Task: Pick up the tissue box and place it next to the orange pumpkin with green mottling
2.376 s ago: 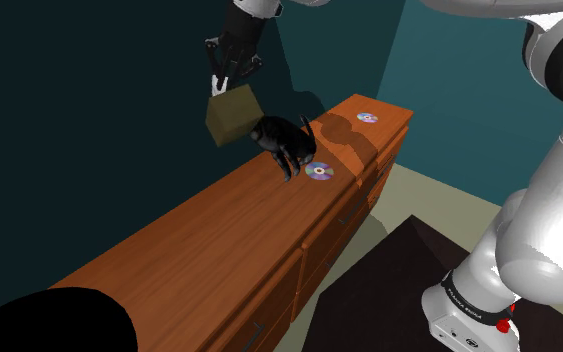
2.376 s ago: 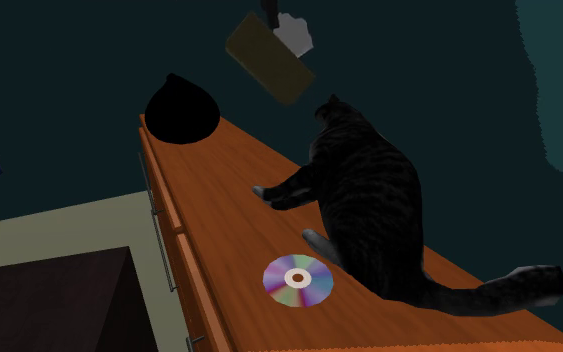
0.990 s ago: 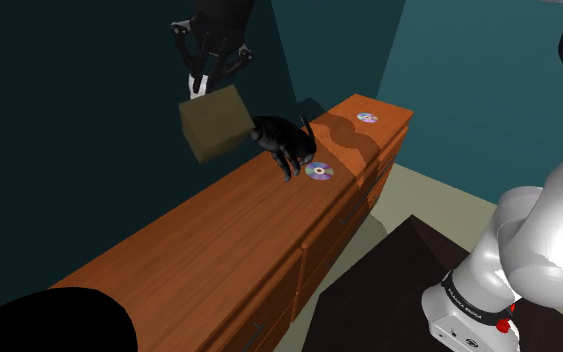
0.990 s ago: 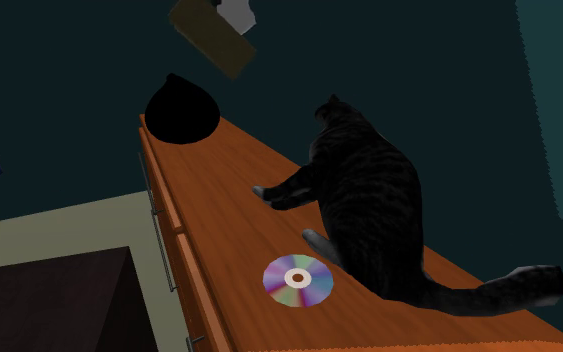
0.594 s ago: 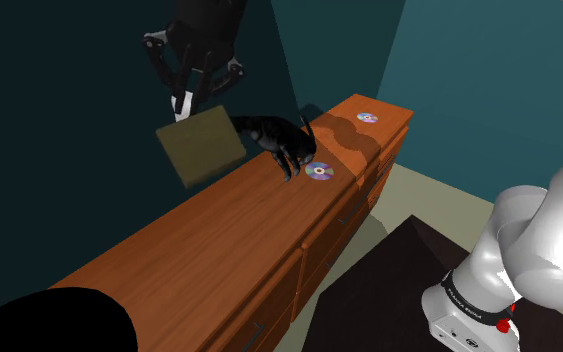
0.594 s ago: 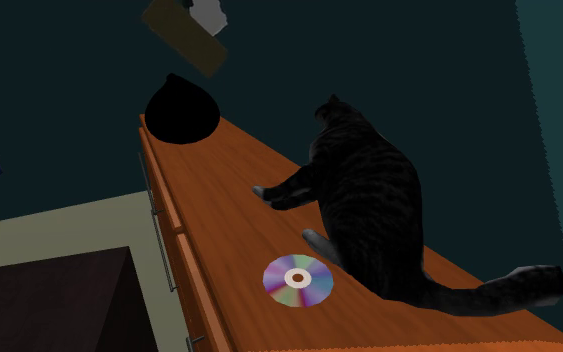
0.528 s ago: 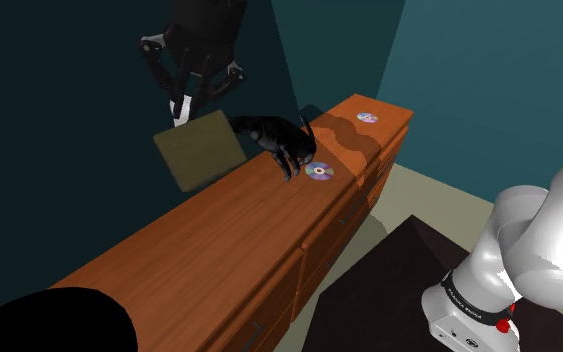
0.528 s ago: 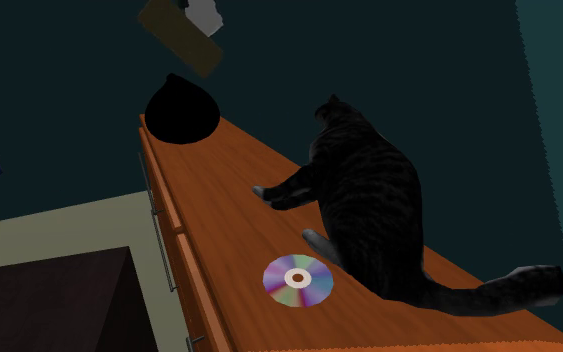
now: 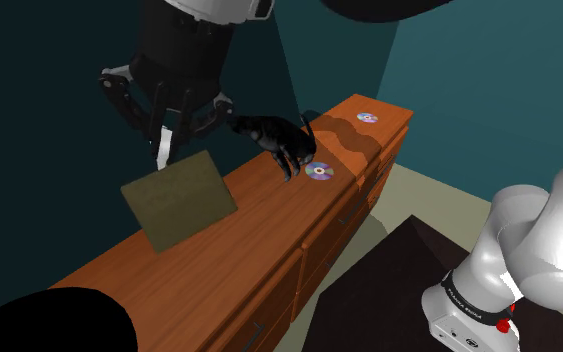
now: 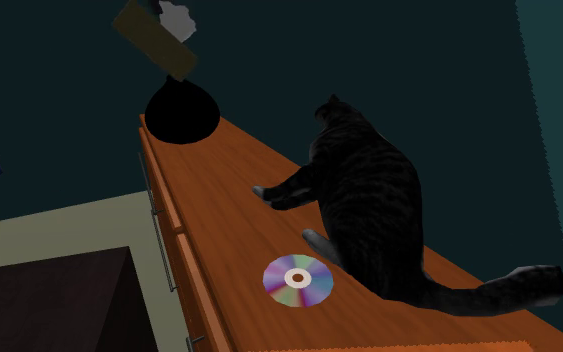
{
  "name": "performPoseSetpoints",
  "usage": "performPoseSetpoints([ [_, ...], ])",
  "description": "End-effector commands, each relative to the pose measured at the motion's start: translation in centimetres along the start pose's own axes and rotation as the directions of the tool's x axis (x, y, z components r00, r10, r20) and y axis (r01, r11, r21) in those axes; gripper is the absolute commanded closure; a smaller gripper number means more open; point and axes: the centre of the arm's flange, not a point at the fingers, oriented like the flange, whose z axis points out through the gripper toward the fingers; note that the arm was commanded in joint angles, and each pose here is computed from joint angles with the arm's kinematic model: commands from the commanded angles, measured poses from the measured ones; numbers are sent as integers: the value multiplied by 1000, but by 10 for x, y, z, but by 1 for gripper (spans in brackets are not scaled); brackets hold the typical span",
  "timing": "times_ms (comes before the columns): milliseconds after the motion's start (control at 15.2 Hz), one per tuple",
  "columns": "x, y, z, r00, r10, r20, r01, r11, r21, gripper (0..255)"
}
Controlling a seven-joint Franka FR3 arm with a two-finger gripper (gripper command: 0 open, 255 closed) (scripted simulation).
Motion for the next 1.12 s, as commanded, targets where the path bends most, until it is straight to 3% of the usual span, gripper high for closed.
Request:
performPoseSetpoints([
  [0,-4,2,10,1000,1,0,-1,1000,0,255],
  [1056,-18,33,87,1000,1,0,-1,1000,0,255],
])
